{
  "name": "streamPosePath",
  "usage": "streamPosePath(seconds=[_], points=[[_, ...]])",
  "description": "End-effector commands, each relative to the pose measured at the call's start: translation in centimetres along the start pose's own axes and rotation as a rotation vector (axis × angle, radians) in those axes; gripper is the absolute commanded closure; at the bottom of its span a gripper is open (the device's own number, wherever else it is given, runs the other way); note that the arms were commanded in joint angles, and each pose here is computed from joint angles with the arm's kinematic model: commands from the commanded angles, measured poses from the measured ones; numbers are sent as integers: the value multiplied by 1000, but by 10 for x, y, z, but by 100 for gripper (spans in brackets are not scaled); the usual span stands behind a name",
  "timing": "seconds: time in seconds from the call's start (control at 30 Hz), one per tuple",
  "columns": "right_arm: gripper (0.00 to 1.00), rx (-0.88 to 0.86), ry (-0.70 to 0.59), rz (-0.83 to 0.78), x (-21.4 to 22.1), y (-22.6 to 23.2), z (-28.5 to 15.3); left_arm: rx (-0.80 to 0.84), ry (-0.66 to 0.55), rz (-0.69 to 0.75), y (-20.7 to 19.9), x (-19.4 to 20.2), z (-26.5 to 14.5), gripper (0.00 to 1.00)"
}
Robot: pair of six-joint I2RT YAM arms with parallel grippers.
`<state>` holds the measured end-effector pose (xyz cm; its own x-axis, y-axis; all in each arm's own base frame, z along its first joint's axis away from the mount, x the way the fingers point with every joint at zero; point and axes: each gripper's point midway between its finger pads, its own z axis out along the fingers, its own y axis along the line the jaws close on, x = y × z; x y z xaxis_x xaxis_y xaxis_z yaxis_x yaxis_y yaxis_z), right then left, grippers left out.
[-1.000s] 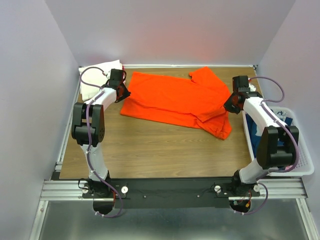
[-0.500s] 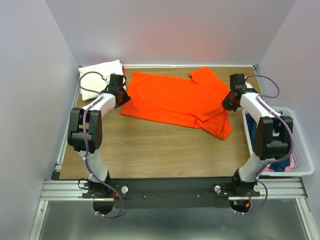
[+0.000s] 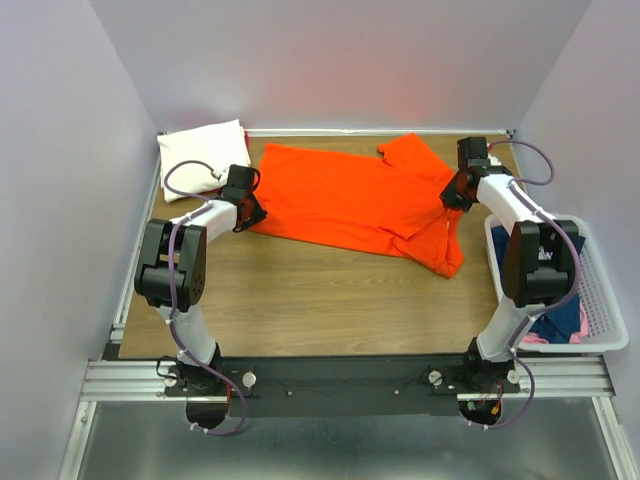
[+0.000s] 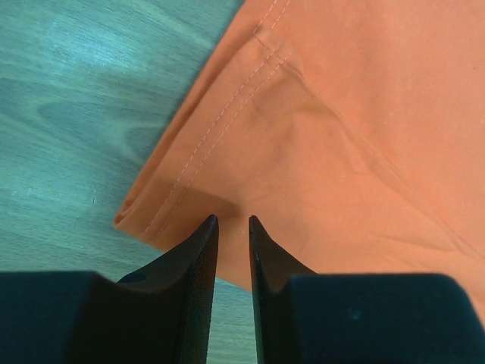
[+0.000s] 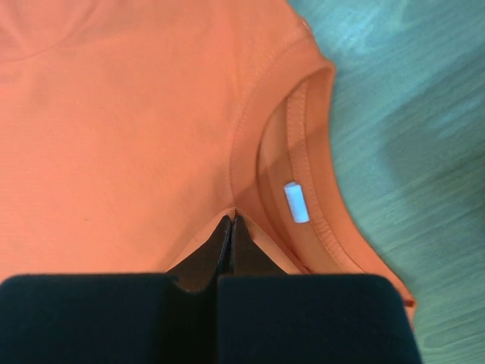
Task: Fold and stack the t-shirts
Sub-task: Fold the tshirt
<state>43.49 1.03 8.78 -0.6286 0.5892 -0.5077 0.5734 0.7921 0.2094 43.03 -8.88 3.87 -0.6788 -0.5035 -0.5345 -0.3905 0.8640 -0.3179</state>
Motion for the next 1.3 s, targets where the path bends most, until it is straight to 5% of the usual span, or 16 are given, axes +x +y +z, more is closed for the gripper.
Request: streamPosePath(seconds=[0.0,0.57,0.67,0.8,0.93,1.27], points=[[100,-42,-21,4,-17,15,2,-32,-34,-13,4,-3,5,70],[99,-43,27,-30,-13,24,28,-79,-21,-11,15,3,11,70],[88,-15,34,-37,-9,18,36,-78,-24,-10,14,1,10,70],[49,-28,21,-58,-11,18,26,-75,-26,-7,13,0,9,70],[44,-38,-22,-92,-10,21,3,-68,-30,-7,11,-2,7,70],[48,-70,53,-169,79,38,-5,20,-32,7,-8,-9,-4,69]])
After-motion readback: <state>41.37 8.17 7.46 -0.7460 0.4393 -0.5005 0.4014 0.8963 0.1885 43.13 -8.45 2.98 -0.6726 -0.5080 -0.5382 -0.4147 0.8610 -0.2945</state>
